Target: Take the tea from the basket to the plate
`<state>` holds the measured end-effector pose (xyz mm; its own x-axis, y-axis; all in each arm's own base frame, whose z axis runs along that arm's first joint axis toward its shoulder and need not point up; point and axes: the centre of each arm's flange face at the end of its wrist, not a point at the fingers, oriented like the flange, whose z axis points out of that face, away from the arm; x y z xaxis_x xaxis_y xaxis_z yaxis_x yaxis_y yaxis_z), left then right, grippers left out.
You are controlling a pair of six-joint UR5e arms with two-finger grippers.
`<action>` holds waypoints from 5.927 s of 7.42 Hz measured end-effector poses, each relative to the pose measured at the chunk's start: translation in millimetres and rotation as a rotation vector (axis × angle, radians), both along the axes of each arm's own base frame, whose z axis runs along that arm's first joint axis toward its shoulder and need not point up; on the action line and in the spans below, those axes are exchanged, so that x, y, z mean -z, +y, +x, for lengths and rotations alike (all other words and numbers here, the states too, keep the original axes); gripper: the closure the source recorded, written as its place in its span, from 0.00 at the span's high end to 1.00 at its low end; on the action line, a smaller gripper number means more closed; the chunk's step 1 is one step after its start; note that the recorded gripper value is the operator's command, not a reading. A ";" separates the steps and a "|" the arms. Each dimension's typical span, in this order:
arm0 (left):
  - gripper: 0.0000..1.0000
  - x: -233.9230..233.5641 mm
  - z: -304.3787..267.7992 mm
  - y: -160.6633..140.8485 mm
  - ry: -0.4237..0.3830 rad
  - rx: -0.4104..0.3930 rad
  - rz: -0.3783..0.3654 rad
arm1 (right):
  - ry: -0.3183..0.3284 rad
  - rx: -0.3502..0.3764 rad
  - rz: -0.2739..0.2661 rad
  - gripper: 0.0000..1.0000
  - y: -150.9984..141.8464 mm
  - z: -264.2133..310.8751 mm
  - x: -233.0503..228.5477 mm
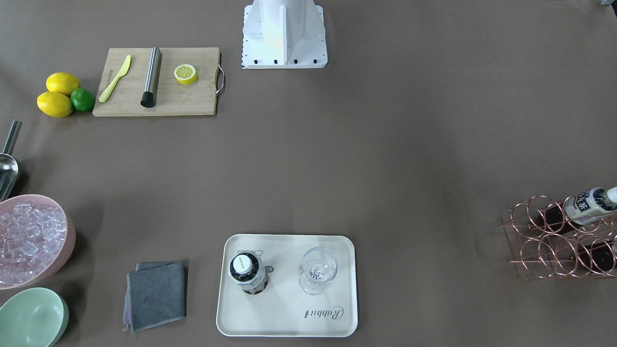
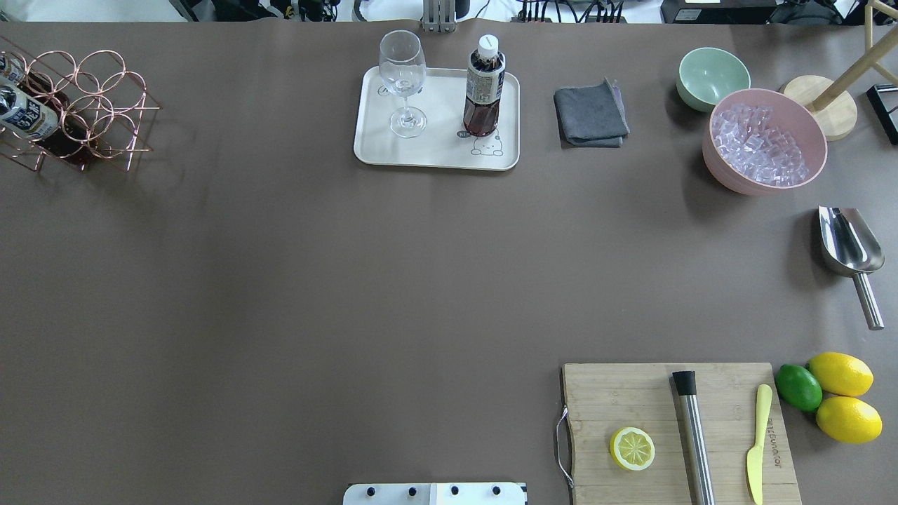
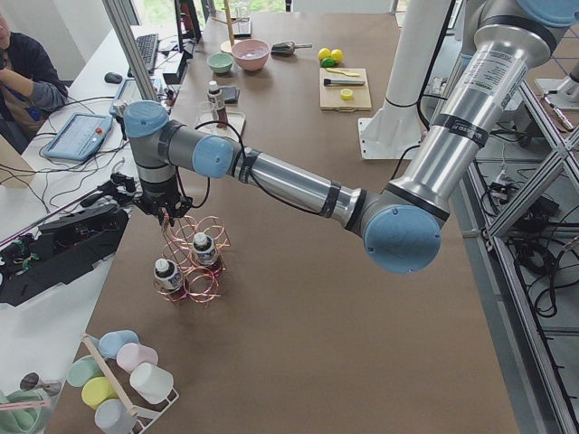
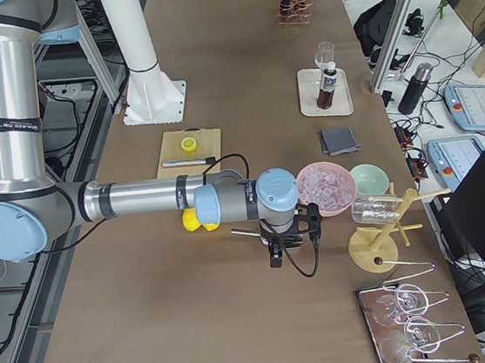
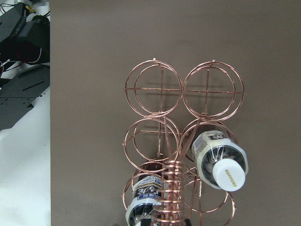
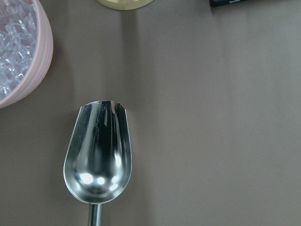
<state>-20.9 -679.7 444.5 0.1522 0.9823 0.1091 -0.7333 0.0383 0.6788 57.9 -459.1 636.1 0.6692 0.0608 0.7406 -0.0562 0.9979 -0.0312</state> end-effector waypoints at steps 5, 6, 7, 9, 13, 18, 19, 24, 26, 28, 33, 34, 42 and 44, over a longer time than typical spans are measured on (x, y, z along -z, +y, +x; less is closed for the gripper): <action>0.98 -3.7 -0.3 6.2 0.002 0.001 -0.002 | 0.002 -0.074 -0.085 1.00 1.5 0.4 -2.2; 0.98 -4.9 -0.3 9.4 0.004 0.001 -0.003 | 0.002 -0.075 -0.087 1.00 1.5 0.4 -2.3; 0.98 -3.3 -0.6 12.3 0.006 0.001 -0.001 | 0.002 -0.075 -0.087 1.00 1.2 0.1 -2.2; 0.98 13.3 -16.7 24.5 0.008 0.031 -0.033 | 0.003 -0.075 -0.087 1.00 0.8 -0.3 -1.9; 0.98 -0.8 -111.7 104.3 0.169 0.289 -0.304 | 0.010 -0.060 -0.082 1.00 -2.0 -6.8 -0.2; 0.98 -98.7 -96.1 201.2 0.352 0.701 -0.960 | 0.036 -0.049 -0.077 1.00 -2.6 -11.5 0.5; 0.98 -105.5 -75.8 205.8 0.324 0.772 -1.080 | 0.035 -0.049 -0.077 1.00 -1.9 -11.5 0.8; 0.98 -199.2 -12.6 253.0 0.129 0.940 -1.238 | 0.035 -0.049 -0.077 1.00 -1.4 -11.6 1.1; 0.98 -233.5 -13.9 268.6 0.133 0.959 -1.233 | 0.035 -0.049 -0.078 1.00 -1.3 -11.6 0.6; 0.98 -228.5 -16.3 268.6 0.154 1.006 -1.245 | 0.035 -0.049 -0.078 1.00 -1.3 -11.6 0.4; 0.98 -215.9 -19.2 265.3 0.185 0.998 -1.199 | 0.032 -0.049 -0.079 1.00 -0.7 -11.8 0.0; 0.98 -214.4 -19.7 264.9 0.188 0.997 -1.196 | 0.031 -0.049 -0.080 1.00 -0.6 -11.8 0.0; 0.98 -210.0 -21.2 264.3 0.195 0.998 -1.187 | 0.029 -0.049 -0.080 1.00 -0.5 -11.9 0.1; 0.98 -209.1 -21.2 263.7 0.196 0.997 -1.185 | 0.029 -0.049 -0.080 1.00 -0.5 -12.0 0.1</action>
<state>-42.1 -415.9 653.6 0.6890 -0.0127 -0.7246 0.0065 0.9999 -0.0114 45.9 -459.7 636.0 0.6853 0.1518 0.7122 -0.1065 0.9884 -0.1082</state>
